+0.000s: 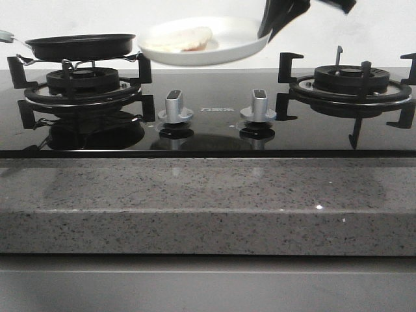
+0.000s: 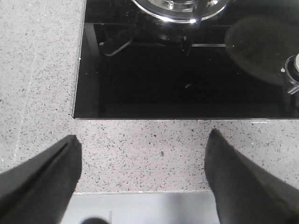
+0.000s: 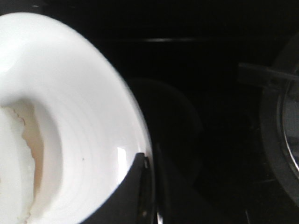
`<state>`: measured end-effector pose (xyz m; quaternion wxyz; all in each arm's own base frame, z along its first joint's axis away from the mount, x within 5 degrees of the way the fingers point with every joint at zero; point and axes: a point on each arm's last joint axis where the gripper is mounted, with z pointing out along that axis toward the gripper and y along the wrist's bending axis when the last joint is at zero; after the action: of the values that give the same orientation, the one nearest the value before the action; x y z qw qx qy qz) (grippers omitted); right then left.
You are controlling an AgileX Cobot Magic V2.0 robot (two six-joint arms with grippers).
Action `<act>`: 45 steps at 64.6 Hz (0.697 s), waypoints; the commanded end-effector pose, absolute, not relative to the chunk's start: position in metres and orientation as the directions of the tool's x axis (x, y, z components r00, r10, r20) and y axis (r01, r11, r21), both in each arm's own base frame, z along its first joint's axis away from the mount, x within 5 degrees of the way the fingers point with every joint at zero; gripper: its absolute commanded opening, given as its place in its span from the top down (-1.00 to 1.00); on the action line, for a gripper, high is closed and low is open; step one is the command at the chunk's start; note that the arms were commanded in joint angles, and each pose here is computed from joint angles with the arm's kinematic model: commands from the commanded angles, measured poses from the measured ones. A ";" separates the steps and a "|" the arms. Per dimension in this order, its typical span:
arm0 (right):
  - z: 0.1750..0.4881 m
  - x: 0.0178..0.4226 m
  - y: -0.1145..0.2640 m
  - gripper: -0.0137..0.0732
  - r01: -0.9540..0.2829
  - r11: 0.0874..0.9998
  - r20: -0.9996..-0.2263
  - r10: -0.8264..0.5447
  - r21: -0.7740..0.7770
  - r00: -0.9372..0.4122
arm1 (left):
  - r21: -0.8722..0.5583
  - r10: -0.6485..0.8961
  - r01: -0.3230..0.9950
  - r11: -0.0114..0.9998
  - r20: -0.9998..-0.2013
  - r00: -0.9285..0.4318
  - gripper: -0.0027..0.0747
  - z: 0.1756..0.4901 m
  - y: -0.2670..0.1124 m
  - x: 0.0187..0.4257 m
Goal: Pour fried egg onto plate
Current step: 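Lower the plate with the egg between the burners and release with the right gripper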
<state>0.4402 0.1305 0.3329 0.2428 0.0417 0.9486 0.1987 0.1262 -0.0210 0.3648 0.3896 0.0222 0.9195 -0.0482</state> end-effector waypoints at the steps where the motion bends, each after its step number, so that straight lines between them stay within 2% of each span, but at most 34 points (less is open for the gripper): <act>1: 0.362 0.439 0.126 0.81 0.024 0.895 -0.489 0.265 0.445 -0.831 | -0.090 -0.013 0.090 0.992 -0.774 -0.633 -0.46 0.377 -0.023 0.129; 16: 0.336 0.450 0.127 0.76 0.134 0.886 -0.398 0.329 0.444 -0.856 | -0.090 -0.013 0.090 0.992 -0.775 -0.632 -0.46 0.377 -0.023 0.129; 21: 0.335 0.450 0.126 0.63 0.140 0.887 -0.389 0.329 0.441 -0.861 | -0.090 -0.013 0.090 0.992 -0.775 -0.632 -0.46 0.377 -0.023 0.129; 34: 0.338 0.450 0.126 0.11 0.137 0.884 -0.396 0.333 0.446 -0.856 | -0.090 -0.013 0.090 0.992 -0.775 -0.632 -0.46 0.377 -0.023 0.129; 45: 0.354 0.448 0.125 0.07 0.118 0.881 -0.424 0.332 0.457 -0.843 | -0.090 -0.013 0.090 0.992 -0.775 -0.632 -0.46 0.377 -0.023 0.129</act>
<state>0.4599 0.1307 0.3021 0.1912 0.1243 0.9565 0.1822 0.1262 -0.0210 0.3648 0.3896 0.0215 0.9194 -0.0485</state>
